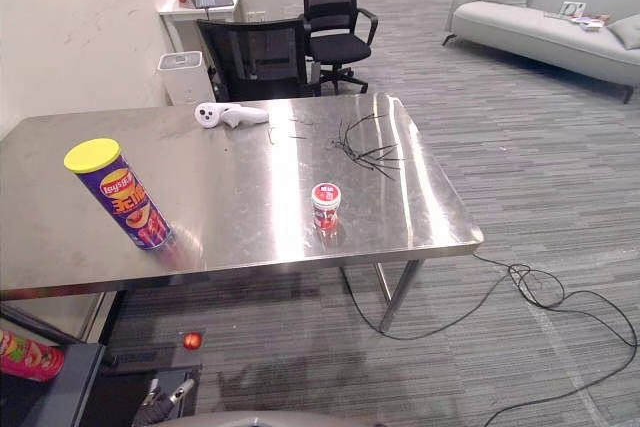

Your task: Put the gum and the chips on the shelf.

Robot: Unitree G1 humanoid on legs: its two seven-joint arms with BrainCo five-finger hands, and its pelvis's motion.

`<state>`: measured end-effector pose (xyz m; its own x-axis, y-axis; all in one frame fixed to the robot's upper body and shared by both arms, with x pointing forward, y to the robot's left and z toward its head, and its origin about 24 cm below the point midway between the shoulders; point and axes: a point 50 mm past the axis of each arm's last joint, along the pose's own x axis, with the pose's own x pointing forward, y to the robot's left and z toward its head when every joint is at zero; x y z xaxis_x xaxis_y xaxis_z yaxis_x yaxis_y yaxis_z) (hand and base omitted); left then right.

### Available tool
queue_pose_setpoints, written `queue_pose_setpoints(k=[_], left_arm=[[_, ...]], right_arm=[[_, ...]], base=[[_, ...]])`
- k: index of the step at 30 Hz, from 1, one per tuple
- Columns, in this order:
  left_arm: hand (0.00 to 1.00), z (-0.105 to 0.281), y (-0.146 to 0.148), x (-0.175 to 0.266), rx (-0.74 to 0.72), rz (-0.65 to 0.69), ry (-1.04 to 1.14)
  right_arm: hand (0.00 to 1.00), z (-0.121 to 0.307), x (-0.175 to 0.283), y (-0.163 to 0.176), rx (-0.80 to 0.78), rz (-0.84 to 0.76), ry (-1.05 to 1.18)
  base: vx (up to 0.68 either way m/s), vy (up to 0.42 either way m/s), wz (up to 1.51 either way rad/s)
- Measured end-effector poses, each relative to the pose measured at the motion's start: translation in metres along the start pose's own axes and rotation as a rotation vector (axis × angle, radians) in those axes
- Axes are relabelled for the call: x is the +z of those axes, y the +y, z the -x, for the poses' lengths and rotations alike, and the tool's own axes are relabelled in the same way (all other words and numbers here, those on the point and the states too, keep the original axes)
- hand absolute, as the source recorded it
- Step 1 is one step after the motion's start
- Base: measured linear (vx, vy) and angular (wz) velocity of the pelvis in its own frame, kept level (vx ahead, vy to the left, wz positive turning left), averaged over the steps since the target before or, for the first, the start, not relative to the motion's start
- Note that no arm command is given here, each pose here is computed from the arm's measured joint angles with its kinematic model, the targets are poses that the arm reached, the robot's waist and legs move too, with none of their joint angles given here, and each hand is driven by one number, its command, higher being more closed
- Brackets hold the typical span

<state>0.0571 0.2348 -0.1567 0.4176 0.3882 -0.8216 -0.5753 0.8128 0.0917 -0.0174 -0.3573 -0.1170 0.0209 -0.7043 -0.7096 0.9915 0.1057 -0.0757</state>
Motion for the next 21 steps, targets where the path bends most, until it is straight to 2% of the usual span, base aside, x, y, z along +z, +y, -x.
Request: queue_pose_setpoints(k=[3, 5, 7, 10, 13, 15, 18, 21], left_arm=[[0.00, 0.002, 0.006, -0.005, 0.018, -0.006, 0.004], [0.00, 0.003, 0.006, -0.004, 0.023, -0.012, -0.003], [0.00, 0.003, 0.006, 0.000, 0.028, -0.026, -0.039], [0.00, 0.003, 0.006, 0.004, 0.007, -0.018, -0.063], [0.00, 0.004, 0.007, 0.000, -0.038, -0.029, -0.048], [0.00, 0.007, 0.009, -0.007, -0.089, -0.039, -0.016], [0.00, 0.011, 0.010, -0.021, -0.171, -0.028, 0.059], [0.00, 0.015, 0.005, -0.030, -0.231, -0.048, 0.098]], right_arm=[[0.00, -0.003, 0.038, 0.013, 0.031, 0.034, -0.145], [0.00, 0.003, 0.080, 0.036, 0.103, 0.099, -0.332], [0.00, 0.025, 0.125, 0.068, 0.202, 0.156, -0.574], [0.00, 0.064, 0.168, 0.108, 0.320, 0.277, -0.866], [0.00, 0.092, 0.184, 0.141, 0.436, 0.373, -1.030], [0.00, 0.111, 0.186, 0.162, 0.568, 0.428, -1.097], [0.00, 0.138, 0.185, 0.186, 0.765, 0.547, -1.186], [0.00, 0.157, 0.183, 0.198, 0.891, 0.610, -1.244]], base=[[-0.02, -0.032, -0.10], [-0.01, -0.021, -0.19], [0.00, -0.009, -0.04], [0.02, -0.013, 0.01], [0.04, -0.026, -0.03], [0.03, -0.032, -0.06], [0.02, -0.036, -0.06], [0.00, -0.031, -0.06]])
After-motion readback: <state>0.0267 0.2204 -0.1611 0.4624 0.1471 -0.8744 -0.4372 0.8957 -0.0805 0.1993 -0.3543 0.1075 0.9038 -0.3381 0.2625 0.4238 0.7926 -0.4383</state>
